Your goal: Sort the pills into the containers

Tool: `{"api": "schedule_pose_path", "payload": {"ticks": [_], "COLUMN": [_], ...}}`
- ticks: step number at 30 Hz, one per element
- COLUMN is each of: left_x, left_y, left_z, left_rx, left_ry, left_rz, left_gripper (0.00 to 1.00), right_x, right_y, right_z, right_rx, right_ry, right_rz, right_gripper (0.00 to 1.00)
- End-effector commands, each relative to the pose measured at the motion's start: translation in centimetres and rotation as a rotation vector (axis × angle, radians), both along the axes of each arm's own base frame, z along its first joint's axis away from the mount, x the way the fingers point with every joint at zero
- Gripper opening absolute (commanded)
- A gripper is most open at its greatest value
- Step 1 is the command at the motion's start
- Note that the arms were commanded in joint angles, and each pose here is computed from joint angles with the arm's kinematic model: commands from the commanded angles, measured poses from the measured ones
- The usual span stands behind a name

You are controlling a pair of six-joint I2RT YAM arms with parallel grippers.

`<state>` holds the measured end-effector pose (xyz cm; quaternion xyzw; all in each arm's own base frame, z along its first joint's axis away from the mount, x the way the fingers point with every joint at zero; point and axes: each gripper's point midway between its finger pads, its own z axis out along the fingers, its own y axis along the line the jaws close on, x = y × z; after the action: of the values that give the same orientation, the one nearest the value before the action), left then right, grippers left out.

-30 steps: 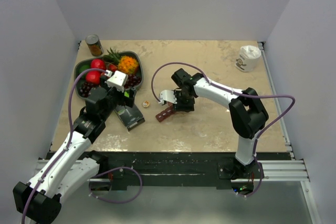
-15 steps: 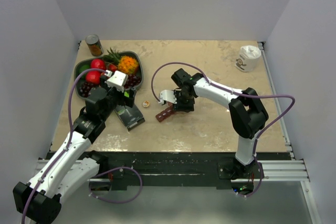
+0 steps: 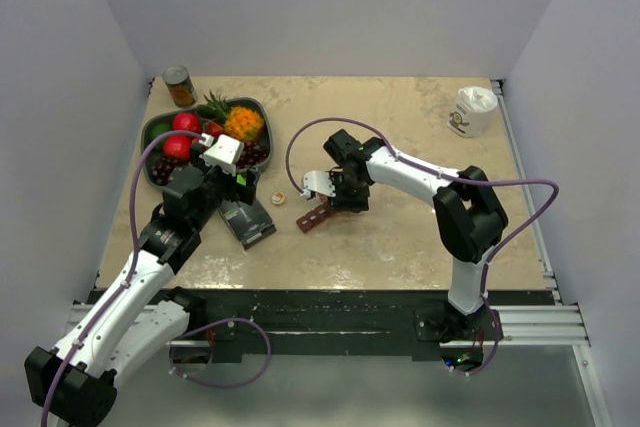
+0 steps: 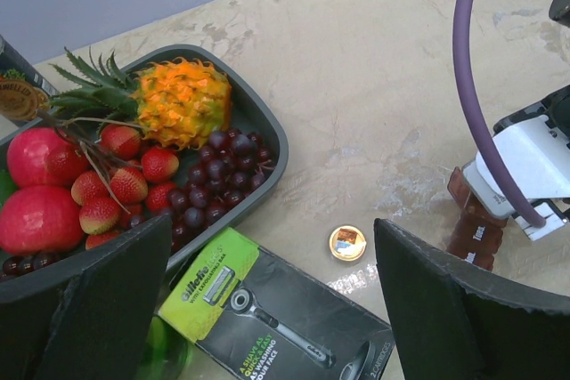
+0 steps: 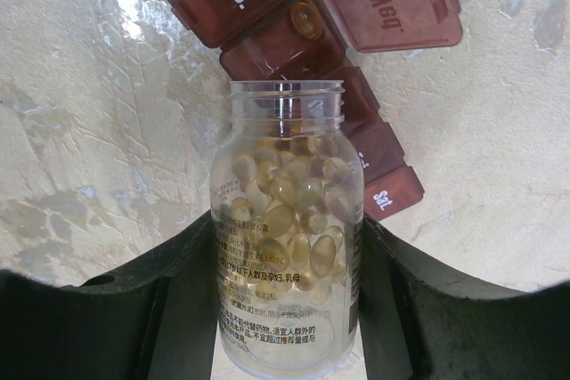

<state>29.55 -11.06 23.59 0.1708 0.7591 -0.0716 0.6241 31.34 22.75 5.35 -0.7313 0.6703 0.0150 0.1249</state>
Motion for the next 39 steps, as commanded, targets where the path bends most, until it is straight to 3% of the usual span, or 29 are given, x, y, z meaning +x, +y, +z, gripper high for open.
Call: {"api": "schedule_pose_path", "payload": {"ticks": [1, 39], "left_x": [0.1, 0.0], "left_y": [0.1, 0.1], "left_z": [1.0, 0.9], "left_rx": [-0.003, -0.002], "left_ry": [-0.039, -0.039], "left_rz": [-0.003, -0.005], "left_gripper": [1.0, 1.0], "right_x": [0.4, -0.1], "right_y": [0.4, 1.5], "right_z": [0.7, 1.5], "right_rx": [-0.008, 0.054], "right_ry": [-0.016, 0.0], "right_rz": [0.01, -0.007], "right_gripper": [0.03, 0.03]}}
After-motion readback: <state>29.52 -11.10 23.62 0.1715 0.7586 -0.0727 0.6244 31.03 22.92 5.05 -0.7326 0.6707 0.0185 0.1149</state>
